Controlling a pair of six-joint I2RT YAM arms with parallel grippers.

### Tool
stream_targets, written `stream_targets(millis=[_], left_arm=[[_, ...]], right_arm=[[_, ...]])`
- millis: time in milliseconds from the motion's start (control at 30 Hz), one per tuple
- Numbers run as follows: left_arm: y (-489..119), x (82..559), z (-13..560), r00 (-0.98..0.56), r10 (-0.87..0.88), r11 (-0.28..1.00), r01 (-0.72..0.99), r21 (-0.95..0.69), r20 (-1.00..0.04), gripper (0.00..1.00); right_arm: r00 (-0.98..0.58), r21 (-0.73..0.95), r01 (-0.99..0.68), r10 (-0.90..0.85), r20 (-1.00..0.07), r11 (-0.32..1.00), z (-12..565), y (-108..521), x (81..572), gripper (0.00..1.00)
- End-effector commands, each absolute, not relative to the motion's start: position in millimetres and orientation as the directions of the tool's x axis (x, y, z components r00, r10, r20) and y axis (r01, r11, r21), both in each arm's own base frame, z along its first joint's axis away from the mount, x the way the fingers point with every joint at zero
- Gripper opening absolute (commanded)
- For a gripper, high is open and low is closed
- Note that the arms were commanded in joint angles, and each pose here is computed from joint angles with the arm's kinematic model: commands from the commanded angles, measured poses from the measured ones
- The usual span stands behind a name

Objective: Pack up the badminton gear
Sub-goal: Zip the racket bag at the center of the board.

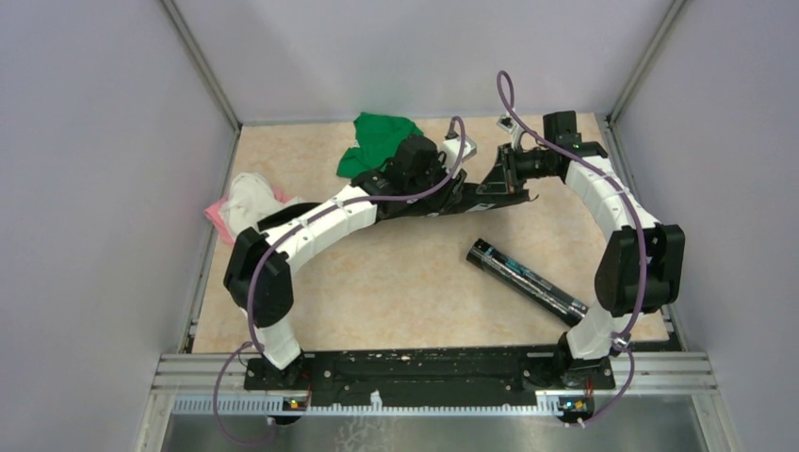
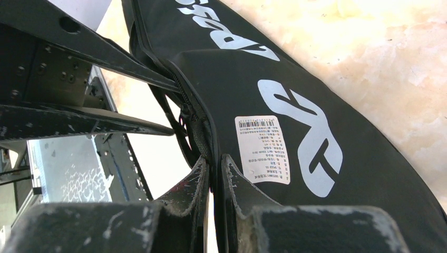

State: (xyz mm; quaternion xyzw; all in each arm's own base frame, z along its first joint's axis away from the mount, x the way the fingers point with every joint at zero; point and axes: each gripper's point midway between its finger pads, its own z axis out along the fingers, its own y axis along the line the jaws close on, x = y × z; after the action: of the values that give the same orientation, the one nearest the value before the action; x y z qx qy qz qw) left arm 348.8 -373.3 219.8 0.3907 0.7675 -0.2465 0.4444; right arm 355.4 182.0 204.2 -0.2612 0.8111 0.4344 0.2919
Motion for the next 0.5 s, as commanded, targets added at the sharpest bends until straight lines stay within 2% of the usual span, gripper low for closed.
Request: stream_targets(millis=[0,200,467], left_arm=[[-386.9,362.5,241.0,-0.285,0.304,0.597,0.801,-0.052,-0.909,0.43],[-389.8,363.7,237.9,-0.302,0.291,0.601,0.796,-0.072,-0.908,0.46],[-395.5,370.5,240.8,-0.292,0.281,0.603,0.795,-0.068,-0.915,0.32]], right_arm=[[-0.641,0.499,-0.705,-0.152,-0.752,0.504,220.9,174.8,360.0,0.0],[-0.639,0.496,-0.708,-0.159,-0.752,0.503,219.5,174.9,357.1,0.0],[-0.638,0.495,-0.71,-0.16,-0.753,0.502,218.9,174.5,355.8,0.0]])
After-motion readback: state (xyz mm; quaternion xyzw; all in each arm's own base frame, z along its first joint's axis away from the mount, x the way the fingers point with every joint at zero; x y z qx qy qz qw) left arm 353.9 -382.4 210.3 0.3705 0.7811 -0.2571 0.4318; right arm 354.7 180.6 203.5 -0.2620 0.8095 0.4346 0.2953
